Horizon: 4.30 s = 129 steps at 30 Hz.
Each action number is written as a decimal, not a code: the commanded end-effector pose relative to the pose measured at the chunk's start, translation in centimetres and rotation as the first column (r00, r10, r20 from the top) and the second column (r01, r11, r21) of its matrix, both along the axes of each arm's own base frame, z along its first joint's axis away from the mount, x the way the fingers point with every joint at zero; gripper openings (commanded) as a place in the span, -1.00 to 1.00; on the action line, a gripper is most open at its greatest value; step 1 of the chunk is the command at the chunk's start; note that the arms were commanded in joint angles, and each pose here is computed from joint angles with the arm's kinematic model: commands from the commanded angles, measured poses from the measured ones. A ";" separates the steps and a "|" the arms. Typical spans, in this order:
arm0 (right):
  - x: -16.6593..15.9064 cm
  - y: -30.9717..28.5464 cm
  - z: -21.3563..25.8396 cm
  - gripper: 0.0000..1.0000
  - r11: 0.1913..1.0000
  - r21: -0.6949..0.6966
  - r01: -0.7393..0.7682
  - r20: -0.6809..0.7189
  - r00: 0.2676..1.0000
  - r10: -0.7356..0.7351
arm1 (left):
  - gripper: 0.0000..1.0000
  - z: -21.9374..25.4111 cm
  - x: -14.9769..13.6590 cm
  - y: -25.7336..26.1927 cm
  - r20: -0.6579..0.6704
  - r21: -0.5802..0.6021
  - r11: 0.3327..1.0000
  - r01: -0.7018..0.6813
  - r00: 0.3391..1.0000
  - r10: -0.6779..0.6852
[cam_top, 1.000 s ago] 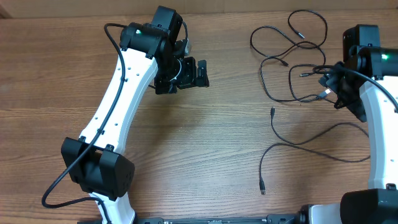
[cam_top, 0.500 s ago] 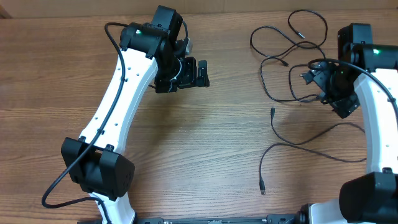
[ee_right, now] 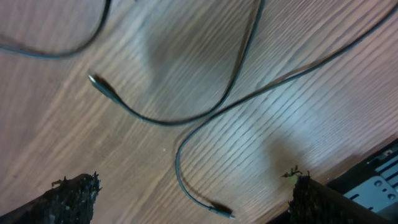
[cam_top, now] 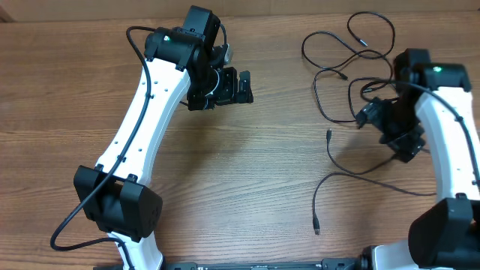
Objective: Untangle cables
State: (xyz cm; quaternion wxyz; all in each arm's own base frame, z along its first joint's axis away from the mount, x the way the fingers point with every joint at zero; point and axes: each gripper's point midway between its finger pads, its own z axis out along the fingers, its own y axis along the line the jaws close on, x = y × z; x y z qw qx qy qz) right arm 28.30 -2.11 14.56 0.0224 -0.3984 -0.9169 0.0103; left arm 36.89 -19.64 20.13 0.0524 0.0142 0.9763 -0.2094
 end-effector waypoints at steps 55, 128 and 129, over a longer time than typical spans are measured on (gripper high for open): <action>-1.2 10.6 -9.6 -0.93 0.978 0.178 -0.108 0.026 0.994 0.105 | 0.99 1.7 -0.1 0.2 0.052 -0.009 1.000 0.007 0.999 -0.007; 4.8 8.1 13.4 1.00 0.943 -0.141 -0.303 0.682 0.660 0.314 | 0.99 15.9 -12.9 3.0 0.542 0.225 0.953 -0.201 0.839 0.049; 4.7 8.1 13.3 1.00 0.942 -0.140 -0.304 0.678 0.664 0.315 | 0.99 16.3 -13.0 3.4 0.547 0.205 0.956 -0.209 0.834 0.065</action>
